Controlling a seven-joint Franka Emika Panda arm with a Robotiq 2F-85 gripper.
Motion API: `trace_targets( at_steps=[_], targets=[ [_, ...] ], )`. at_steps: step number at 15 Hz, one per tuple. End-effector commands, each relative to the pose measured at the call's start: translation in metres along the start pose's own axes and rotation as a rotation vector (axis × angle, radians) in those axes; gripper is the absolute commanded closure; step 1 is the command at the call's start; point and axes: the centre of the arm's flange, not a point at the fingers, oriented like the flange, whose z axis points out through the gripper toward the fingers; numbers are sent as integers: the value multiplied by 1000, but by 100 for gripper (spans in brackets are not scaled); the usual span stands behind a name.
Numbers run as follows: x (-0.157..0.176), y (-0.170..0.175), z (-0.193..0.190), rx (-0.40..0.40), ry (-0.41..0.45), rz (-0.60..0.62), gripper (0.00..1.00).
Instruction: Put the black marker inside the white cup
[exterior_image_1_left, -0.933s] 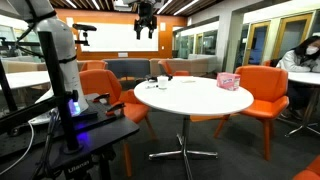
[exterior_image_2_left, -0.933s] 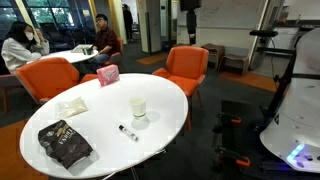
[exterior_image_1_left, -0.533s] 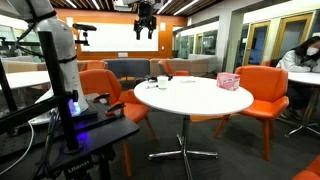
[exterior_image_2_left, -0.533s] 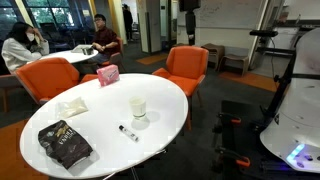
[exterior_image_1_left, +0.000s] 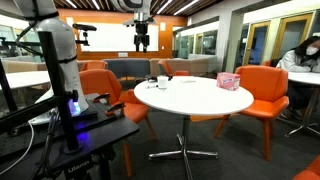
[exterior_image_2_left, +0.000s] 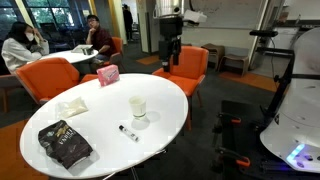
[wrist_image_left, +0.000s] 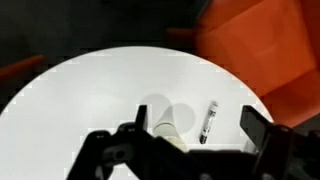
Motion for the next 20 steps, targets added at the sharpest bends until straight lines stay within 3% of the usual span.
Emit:
trace_targets(
  at_steps=[1, 12, 20],
  targets=[
    [22, -29, 44, -32, 56, 84, 0],
    [88, -74, 192, -39, 39, 103, 0],
    [128, -108, 243, -75, 68, 142, 0]
  ],
)
